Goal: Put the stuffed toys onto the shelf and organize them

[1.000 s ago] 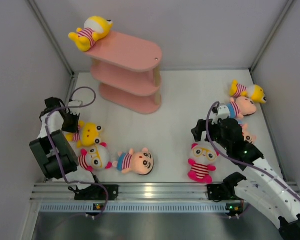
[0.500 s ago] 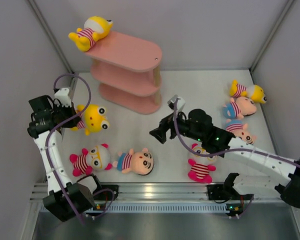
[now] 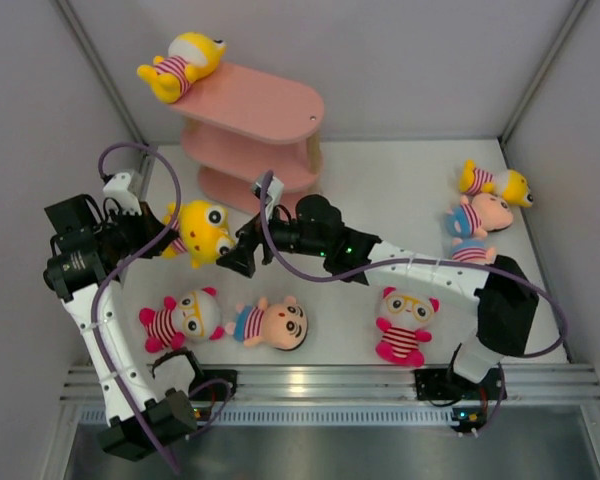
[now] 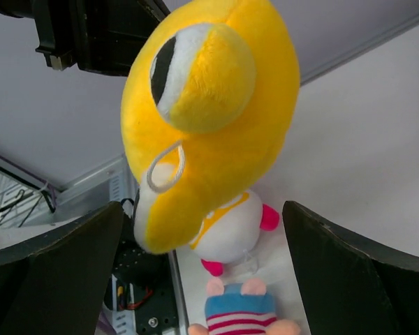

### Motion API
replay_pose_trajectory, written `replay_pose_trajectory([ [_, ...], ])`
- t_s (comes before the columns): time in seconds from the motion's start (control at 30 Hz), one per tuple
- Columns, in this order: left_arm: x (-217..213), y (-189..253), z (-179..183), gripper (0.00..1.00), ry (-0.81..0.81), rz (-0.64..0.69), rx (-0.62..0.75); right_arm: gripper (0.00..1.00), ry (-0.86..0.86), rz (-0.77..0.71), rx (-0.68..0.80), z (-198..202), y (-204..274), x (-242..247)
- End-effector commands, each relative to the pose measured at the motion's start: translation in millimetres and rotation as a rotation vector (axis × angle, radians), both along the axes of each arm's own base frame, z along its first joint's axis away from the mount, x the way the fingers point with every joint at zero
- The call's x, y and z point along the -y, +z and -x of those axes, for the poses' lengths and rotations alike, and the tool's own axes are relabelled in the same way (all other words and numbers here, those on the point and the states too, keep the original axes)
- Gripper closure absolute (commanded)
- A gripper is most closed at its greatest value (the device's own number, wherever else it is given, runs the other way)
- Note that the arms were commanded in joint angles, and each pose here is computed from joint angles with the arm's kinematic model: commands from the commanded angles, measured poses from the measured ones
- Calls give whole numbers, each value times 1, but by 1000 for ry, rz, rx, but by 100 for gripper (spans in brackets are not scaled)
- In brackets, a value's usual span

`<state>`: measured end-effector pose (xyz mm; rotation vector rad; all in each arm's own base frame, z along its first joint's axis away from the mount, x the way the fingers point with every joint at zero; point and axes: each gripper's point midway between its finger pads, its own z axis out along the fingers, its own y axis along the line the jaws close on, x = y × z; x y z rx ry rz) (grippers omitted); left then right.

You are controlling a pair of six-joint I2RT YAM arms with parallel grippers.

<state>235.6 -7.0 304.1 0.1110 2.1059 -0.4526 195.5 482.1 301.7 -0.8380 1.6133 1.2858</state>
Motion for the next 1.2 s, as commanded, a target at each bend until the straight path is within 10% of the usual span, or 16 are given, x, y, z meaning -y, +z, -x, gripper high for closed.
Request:
replay_pose_trajectory([
  [0.0, 18, 18, 7, 99, -53, 67, 35, 3, 98, -158, 9, 17, 52, -28],
  [0.2, 20, 22, 8, 99, -71, 58, 55, 13, 84, -218, -16, 10, 63, -47],
  [0.33, 22, 22, 10, 99, -106, 36, 79, 77, 22, -225, -21, -3, 73, -45],
  [0.43, 17, 18, 10, 75, -110, -37, 87, 100, -29, -177, -52, -17, 73, -32],
  [0.5, 12, 16, 9, 44, -139, -112, 114, 100, -59, -157, -87, -29, 75, -16],
  [0.57, 9, 17, 8, 34, -178, -188, 152, 100, -57, -155, -119, -33, 82, -4],
  [1.17, 60, 107, -52, 15, -491, -581, 403, 100, 91, -63, -261, -106, 133, 57],
])
